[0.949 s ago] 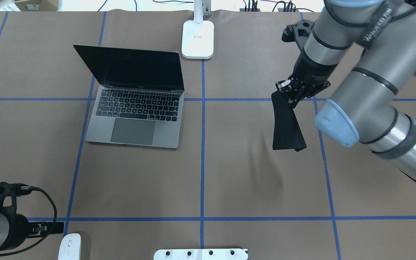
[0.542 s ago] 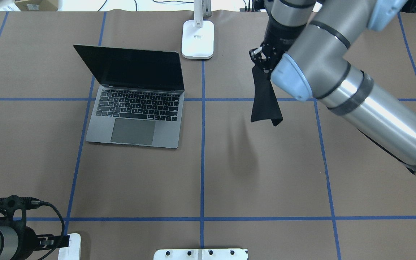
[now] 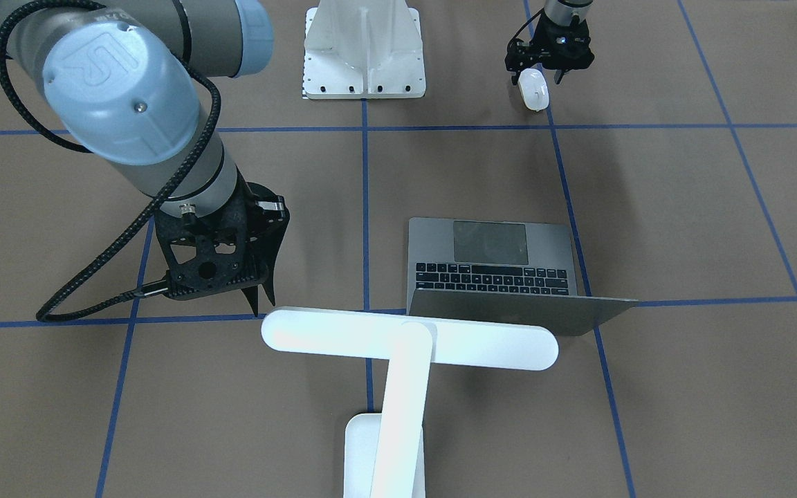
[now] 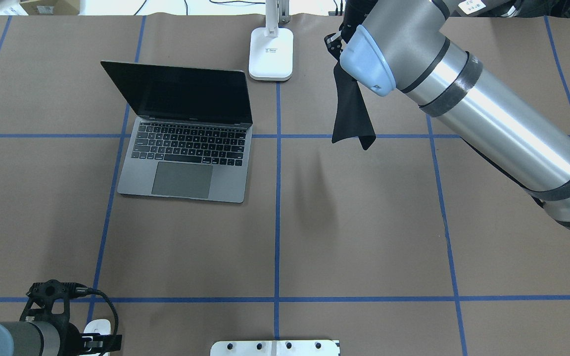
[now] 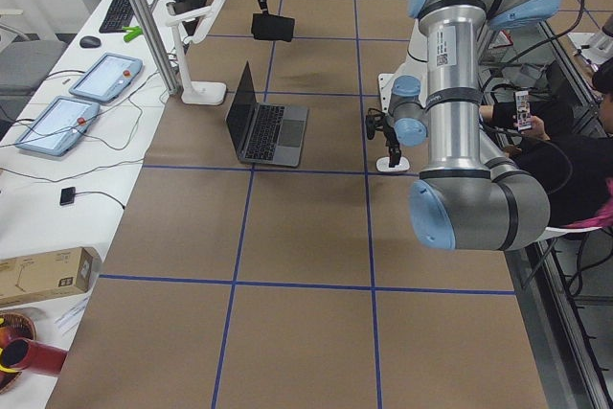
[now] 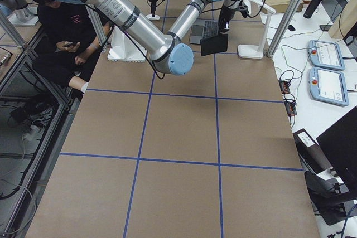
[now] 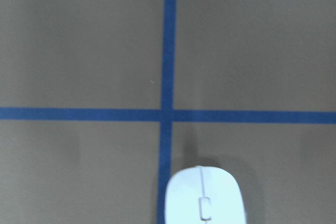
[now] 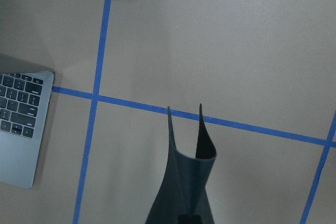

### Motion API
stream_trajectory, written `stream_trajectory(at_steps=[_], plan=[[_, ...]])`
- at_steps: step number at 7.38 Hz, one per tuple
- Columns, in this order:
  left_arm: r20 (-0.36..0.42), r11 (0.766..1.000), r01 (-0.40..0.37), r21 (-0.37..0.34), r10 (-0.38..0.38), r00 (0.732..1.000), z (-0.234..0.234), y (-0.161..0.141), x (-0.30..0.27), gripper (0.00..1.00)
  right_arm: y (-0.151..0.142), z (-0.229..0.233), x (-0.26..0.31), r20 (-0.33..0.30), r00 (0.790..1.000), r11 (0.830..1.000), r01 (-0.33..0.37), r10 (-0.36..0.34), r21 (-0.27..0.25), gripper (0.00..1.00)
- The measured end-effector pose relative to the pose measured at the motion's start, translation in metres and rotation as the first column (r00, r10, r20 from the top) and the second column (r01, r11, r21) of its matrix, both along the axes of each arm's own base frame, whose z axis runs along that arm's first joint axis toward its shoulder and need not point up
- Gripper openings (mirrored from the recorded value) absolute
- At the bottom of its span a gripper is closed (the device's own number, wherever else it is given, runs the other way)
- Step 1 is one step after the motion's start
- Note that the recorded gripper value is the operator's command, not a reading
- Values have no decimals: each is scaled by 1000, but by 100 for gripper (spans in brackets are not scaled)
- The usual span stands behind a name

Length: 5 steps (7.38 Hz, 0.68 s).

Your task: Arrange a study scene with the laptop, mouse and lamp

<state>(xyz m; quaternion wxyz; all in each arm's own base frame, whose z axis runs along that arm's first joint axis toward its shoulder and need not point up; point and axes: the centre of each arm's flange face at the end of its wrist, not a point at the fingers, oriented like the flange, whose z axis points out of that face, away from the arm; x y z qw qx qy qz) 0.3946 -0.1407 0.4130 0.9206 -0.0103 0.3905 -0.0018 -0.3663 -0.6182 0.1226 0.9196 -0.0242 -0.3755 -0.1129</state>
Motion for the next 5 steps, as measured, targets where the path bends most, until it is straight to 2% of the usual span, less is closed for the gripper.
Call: stream_trajectory(at_steps=[1,2,3,4,5], plan=[[1,1000,-10,7,10,1000,-1,-1,0,99,0,-1,0,0,1000,1000,0,0,0,13],[3,1000,-23,20,23,1000,-1,-1,-1,99,0,-2,-1,1,1000,1000,2,-2,0,20],[5,999,-31,26,31,1000,0,-2,0,99,0,-1,-3,0,1000,1000,4,-4,-2,91],[8,999,-36,29,35,999,2,-2,0,99,1,0,-5,-4,1000,1000,5,-5,0,100],[12,999,-38,31,38,999,5,-2,1,99,1,1,-6,-9,1000,1000,5,-5,8,100]])
